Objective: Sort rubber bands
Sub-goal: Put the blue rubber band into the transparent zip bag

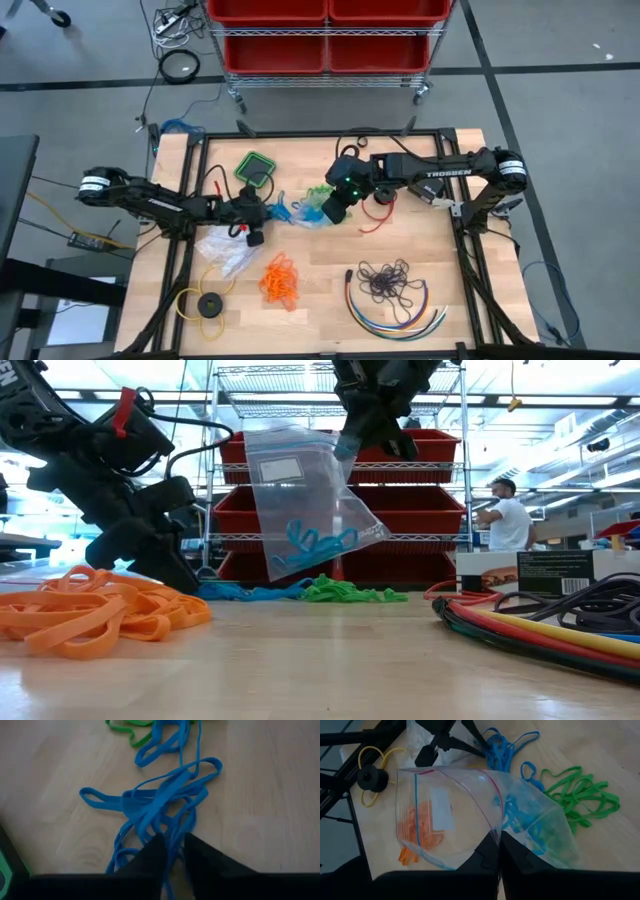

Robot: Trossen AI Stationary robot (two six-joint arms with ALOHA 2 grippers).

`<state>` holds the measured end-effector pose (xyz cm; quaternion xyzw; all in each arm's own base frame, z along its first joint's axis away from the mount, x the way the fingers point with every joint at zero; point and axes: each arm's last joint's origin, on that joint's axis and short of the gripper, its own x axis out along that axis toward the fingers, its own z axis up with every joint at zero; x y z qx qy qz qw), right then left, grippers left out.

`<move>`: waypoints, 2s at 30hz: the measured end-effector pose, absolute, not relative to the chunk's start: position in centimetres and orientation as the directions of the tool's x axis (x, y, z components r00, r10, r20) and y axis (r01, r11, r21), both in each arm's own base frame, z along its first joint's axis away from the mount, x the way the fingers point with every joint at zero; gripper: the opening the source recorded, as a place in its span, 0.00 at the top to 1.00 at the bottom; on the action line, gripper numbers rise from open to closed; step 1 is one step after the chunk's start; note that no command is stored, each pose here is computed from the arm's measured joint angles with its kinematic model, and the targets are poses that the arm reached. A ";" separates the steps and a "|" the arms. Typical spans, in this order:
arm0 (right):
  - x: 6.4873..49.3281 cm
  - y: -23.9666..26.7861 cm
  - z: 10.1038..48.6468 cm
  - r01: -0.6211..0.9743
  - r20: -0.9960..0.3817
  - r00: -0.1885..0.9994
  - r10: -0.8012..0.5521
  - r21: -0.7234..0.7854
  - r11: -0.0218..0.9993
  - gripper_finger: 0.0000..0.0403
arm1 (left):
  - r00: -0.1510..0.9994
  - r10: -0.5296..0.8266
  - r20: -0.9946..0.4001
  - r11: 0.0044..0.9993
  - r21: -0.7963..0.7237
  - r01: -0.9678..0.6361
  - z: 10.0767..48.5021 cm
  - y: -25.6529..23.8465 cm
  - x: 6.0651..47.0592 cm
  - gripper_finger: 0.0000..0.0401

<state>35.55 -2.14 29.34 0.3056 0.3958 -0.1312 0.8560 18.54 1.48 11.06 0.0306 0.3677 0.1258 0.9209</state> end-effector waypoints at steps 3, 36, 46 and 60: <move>35.6 -2.1 29.3 0.466 -0.758 0.653 0.017 0.420 0.779 1.00 | 0.701 0.255 -0.666 0.967 0.159 -0.201 11.1 1.5 18.6 0.95; 35.5 -1.5 29.3 0.456 -0.765 0.643 0.030 0.415 0.787 1.00 | 0.837 0.213 -0.504 0.967 0.230 -0.108 25.6 -0.1 22.6 1.00; 35.5 -1.5 29.3 0.460 -0.766 0.642 0.030 0.417 0.784 1.00 | 0.961 0.019 -0.277 0.986 0.166 0.028 29.5 -2.9 22.5 1.00; 35.5 -1.5 29.3 0.459 -0.762 0.647 0.030 0.421 0.783 1.00 | 0.973 -0.063 -0.221 0.984 0.148 0.097 27.8 -4.3 25.9 1.00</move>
